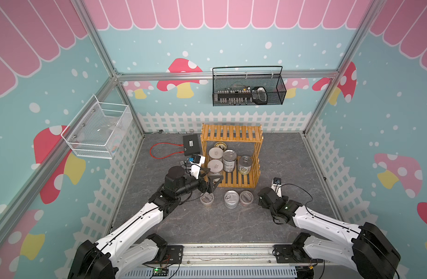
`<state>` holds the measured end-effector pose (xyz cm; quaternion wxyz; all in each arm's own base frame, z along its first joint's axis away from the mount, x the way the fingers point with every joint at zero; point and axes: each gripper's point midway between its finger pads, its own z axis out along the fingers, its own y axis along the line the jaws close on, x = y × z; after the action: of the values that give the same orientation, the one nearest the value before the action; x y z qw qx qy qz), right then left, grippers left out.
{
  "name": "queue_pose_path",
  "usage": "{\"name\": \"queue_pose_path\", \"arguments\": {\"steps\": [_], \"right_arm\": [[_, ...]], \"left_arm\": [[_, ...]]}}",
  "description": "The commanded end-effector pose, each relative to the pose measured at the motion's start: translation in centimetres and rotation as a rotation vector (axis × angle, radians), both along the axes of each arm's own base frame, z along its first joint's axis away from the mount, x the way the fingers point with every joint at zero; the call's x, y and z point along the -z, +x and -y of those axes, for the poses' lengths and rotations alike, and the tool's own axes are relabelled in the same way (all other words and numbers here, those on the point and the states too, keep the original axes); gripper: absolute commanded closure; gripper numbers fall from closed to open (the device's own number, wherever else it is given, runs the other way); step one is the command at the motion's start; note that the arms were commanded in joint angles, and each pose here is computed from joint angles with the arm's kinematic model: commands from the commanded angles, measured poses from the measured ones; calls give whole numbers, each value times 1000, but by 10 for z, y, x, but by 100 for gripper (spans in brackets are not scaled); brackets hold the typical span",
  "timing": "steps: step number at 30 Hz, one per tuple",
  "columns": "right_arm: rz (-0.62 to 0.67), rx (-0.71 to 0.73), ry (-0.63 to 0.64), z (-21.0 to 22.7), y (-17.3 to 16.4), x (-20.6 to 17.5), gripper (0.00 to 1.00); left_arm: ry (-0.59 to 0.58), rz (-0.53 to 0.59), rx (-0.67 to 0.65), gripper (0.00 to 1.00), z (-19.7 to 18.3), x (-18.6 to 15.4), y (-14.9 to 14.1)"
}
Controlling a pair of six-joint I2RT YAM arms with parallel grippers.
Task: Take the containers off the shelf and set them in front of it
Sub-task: Place the container at the center of the board, then adjust the container at the center of the board.
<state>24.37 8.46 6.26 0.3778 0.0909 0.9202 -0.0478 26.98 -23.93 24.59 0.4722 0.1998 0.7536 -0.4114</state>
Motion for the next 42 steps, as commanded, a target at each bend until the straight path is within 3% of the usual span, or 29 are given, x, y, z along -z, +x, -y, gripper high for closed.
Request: {"name": "queue_pose_path", "arguments": {"steps": [1,9,13,17,23,29,42], "right_arm": [[-10,32,-30,11,-4,-1,11],[5,17,-14,8,-3,-14,9],[48,-78,31,-8,2,-34,1],[78,-168,38,-27,2,-55,1],[111,-360,101,-88,-7,-78,4],[87,-502,143,-136,-16,-66,6],[33,-480,81,-143,-6,-35,9]], "left_arm": [[3,21,7,1,1,-5,-1],[2,29,4,1,0,-8,-2],[6,30,0,1,0,-8,-1],[9,31,-7,1,-1,-8,0],[15,32,-12,1,-1,-9,2],[19,30,-13,1,-1,-9,4],[21,30,-9,1,-1,-9,3]]}}
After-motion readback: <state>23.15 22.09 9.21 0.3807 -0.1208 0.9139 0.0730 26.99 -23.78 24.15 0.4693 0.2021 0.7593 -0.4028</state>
